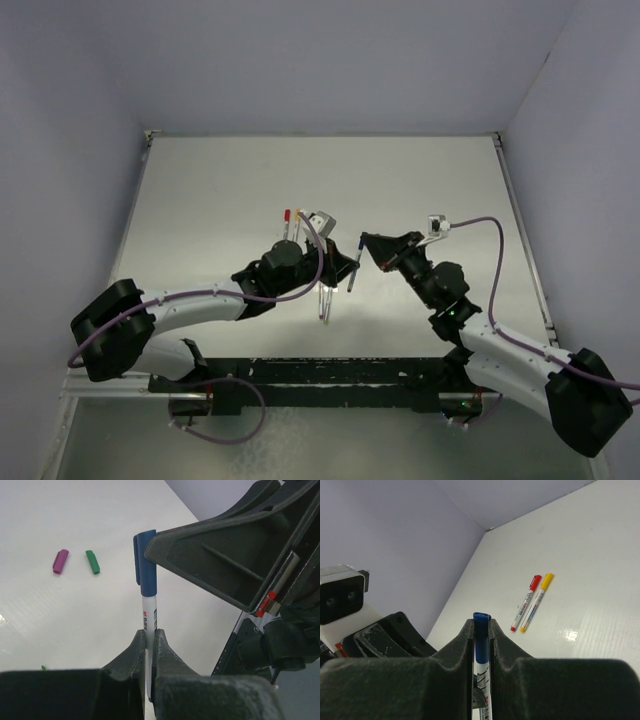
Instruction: Insert the pens into the pen caps
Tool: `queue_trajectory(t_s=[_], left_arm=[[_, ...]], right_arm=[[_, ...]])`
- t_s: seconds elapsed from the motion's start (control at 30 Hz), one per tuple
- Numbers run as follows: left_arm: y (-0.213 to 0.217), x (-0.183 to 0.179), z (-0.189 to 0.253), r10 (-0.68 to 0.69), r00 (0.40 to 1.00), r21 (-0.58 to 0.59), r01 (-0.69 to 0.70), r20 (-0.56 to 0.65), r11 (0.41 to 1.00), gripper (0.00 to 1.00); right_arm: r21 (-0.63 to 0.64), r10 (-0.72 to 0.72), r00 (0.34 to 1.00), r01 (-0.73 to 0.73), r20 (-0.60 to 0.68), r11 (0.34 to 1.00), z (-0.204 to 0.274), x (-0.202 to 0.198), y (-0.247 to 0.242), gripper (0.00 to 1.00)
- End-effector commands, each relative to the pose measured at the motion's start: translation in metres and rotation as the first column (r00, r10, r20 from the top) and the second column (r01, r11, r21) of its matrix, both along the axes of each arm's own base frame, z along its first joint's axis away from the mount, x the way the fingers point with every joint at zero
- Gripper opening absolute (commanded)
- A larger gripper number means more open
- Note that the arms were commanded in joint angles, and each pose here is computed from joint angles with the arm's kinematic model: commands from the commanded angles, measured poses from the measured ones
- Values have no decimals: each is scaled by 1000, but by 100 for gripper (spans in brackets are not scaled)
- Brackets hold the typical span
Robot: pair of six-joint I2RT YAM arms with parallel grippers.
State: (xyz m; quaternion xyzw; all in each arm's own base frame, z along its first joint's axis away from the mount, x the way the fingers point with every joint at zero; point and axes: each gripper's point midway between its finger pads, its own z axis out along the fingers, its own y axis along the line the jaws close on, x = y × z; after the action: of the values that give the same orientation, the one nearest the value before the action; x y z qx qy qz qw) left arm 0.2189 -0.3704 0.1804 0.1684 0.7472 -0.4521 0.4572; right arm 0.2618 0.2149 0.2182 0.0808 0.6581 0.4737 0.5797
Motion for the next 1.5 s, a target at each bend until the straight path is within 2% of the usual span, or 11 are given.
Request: queue_trajectory(t_s=[0.0,0.27,0.47,0.83,1.0,1.17,1.27,1.33,1.47], left_arm=[[-4,20,61,68,989,-111,-54,128,992,0],[17,43,93,142,978,-225,-106,149,968,0],[22,52,115,172,962,-230,-122,212,966,0],[39,68,146,234,936,-302,-150,264,941,0],[38,70,137,220,942,-267,-150,253,952,0],[37,74,97,204,963,-139,-180,178,974,0],[41,75,72,217,967,-72,-209,134,975,0],[45,76,55,229,967,-20,-228,108,973,0],[53,81,22,261,963,86,-267,71,960,0]], right_arm=[[-34,68,997,-70,-44,997,-15,-12,10,0],[-151,115,985,-133,-126,980,-45,-23,21,0],[-275,110,978,-157,-178,949,-68,-31,31,0],[-360,115,955,-213,-274,908,-106,-47,45,0],[-361,94,960,-189,-265,913,-103,-42,46,0],[-374,33,976,-114,-217,920,-70,-25,46,0],[-372,-35,993,-8,-111,928,-31,-9,37,8],[-363,-94,995,71,-46,929,-5,-1,28,16],[-342,-174,983,182,56,922,35,5,8,47]])
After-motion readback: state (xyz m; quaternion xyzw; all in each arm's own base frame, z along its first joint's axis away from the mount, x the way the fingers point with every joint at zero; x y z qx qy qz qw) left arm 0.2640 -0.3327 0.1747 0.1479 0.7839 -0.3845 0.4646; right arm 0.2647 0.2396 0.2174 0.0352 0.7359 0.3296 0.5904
